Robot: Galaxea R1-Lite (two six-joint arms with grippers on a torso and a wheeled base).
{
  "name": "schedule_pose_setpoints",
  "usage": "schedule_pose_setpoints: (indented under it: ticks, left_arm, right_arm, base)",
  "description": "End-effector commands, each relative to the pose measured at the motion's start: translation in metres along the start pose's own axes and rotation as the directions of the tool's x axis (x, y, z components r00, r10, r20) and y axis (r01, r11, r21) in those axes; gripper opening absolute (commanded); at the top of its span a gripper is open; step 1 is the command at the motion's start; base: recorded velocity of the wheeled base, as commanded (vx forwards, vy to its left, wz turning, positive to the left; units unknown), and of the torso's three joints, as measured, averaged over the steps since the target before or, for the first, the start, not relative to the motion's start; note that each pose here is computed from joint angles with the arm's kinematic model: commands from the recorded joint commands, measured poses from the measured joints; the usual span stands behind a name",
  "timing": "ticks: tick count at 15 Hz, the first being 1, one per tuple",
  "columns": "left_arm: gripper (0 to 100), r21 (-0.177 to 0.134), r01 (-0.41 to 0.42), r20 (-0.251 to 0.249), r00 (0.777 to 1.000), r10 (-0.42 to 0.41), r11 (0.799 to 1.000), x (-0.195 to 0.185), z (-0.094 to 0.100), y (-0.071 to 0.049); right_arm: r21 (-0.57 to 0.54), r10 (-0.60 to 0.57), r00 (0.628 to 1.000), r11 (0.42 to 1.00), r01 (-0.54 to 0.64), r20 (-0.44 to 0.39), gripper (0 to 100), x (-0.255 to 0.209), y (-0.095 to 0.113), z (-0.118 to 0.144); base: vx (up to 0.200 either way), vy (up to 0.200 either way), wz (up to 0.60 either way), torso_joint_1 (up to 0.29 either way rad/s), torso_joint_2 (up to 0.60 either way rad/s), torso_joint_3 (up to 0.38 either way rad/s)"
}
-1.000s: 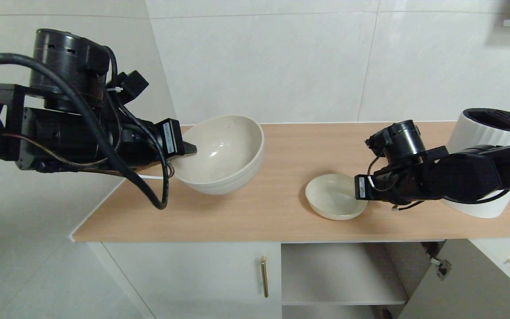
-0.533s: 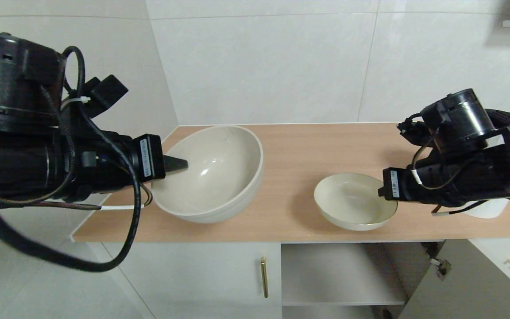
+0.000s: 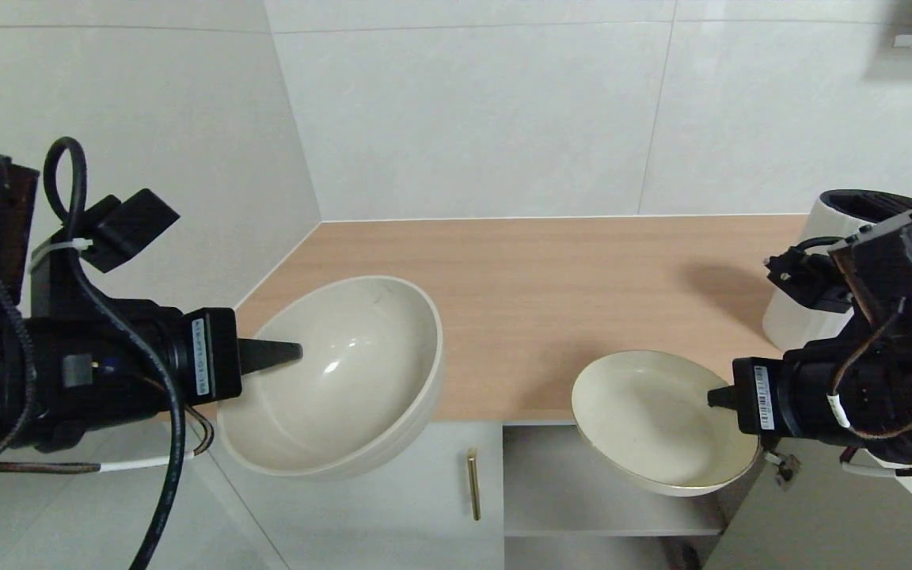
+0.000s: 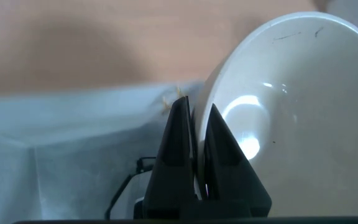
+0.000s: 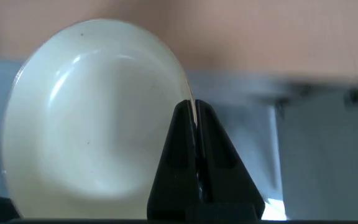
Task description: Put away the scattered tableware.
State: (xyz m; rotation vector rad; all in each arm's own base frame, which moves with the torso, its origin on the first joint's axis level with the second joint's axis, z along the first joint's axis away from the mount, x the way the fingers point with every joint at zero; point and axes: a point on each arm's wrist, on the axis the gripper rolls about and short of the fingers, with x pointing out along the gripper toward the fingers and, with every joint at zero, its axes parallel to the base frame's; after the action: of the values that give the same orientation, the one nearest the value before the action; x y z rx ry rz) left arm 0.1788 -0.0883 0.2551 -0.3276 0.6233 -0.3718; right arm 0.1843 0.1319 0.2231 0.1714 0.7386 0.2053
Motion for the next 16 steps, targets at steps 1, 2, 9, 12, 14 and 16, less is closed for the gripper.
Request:
schedule_pose_setpoints:
  ticks: [1,2,9,12,14,16]
  left_arm:
    - [0,0.001,-0.001,-0.007,1.0,0.001,1.0,0.001,-0.001,0.0]
    - [0,0.001,-0.002,-0.012,1.0,0.002,1.0,0.003,-0.001,0.0]
    - [0,0.0,-0.008,-0.03,1.0,0.008,1.0,0.008,-0.003,0.001]
    - [0,-0.001,-0.016,-0.05,0.999,0.015,1.0,0.014,-0.005,0.002]
    - [0,0.0,-0.021,-0.061,0.998,0.021,1.0,0.017,-0.006,0.003]
    - [0,0.0,-0.021,-0.061,0.998,0.021,1.0,0.017,-0.006,0.003]
  right_arm:
    - [-0.003,0.001,1.0,1.0,-0.001,-0.007,0,-0.004,-0.003,-0.006]
    - [0.004,0.002,1.0,1.0,-0.002,-0.006,0,-0.004,-0.003,-0.006]
    - [-0.002,-0.014,0.999,1.0,0.014,-0.036,0,0.001,-0.006,-0.014]
    - [0.002,-0.007,1.0,1.0,0.007,-0.026,0,0.002,-0.004,-0.012]
    - [0.001,-0.011,0.999,1.0,0.011,-0.031,0,0.008,-0.003,-0.013]
    - [-0.002,-0.018,0.999,1.0,0.018,-0.042,0,0.012,-0.002,-0.014]
  base:
    - [-0.2,0.0,0.0,0.002,0.0,0.002]
    - [-0.2,0.0,0.0,-0.012,-0.01,0.002]
    - [-0.143,0.0,0.0,0.0,0.0,0.004]
    - [0.0,0.0,0.0,0.0,0.0,0.0]
    - [0.0,0.0,0.0,0.0,0.0,0.0]
    - [0.0,0.0,0.0,0.0,0.0,0.0]
